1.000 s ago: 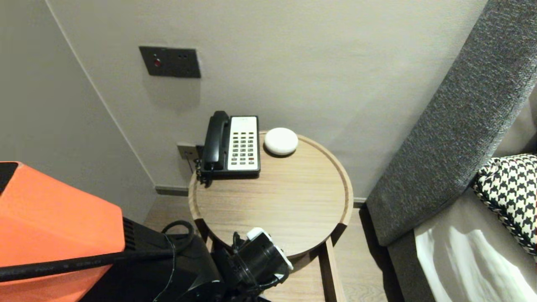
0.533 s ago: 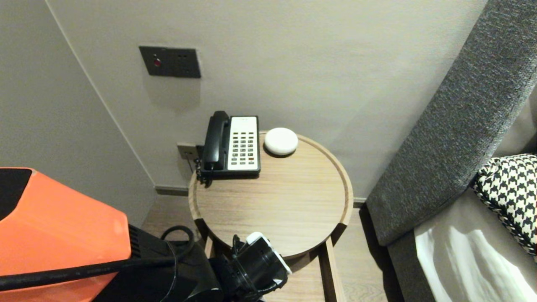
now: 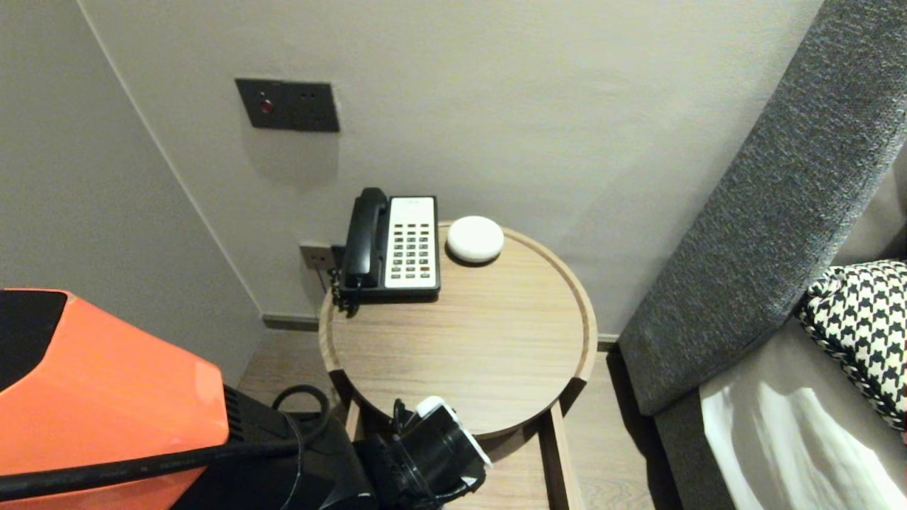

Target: Put the remote controls on the table in the drawer one by one

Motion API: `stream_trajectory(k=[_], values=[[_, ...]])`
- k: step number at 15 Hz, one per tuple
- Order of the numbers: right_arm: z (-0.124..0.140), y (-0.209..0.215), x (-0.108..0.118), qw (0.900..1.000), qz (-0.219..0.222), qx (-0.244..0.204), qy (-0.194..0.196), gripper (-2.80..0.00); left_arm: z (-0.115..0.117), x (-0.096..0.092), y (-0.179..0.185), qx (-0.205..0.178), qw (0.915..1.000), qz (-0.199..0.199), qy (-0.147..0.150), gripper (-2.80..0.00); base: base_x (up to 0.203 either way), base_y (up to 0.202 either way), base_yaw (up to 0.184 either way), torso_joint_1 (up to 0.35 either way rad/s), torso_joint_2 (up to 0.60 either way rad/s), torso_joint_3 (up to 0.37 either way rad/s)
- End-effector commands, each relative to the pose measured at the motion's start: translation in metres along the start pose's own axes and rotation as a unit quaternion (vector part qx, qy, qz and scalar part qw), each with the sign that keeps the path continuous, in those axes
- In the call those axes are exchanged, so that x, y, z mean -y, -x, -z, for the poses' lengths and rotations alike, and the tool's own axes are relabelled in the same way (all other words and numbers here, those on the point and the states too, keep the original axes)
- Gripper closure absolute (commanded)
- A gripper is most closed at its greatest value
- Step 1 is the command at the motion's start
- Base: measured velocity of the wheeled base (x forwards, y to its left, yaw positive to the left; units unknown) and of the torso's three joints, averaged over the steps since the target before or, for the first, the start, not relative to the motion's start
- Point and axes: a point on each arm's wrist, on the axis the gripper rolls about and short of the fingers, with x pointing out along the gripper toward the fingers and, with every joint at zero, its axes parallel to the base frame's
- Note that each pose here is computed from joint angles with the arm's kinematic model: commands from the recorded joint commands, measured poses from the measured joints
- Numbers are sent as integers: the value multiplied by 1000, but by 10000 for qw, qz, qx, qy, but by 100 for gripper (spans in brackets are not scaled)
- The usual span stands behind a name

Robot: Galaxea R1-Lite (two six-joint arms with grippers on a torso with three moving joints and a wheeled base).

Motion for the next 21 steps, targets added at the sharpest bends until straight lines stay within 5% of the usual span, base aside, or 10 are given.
stream_trajectory(k=[1, 12, 13, 21], values=[[11, -2, 0, 9998, 1, -195, 4, 0, 0, 0, -1, -14, 10000, -12, 15, 0, 0, 0, 0, 0, 0, 0], [11, -2, 0, 9998, 1, -195, 4, 0, -2, 0, 4, 107, 9999, 38, 34, 0, 0, 0, 0, 0, 0, 0], [11, -2, 0, 9998, 1, -195, 4, 0, -2, 1, 4, 117, 9999, 47, 29, -280, 0, 0, 0, 0, 0, 0], [11, -2, 0, 9998, 1, -195, 4, 0, -7, 0, 26, 428, 9988, 238, 74, -280, 0, 0, 0, 0, 0, 0]])
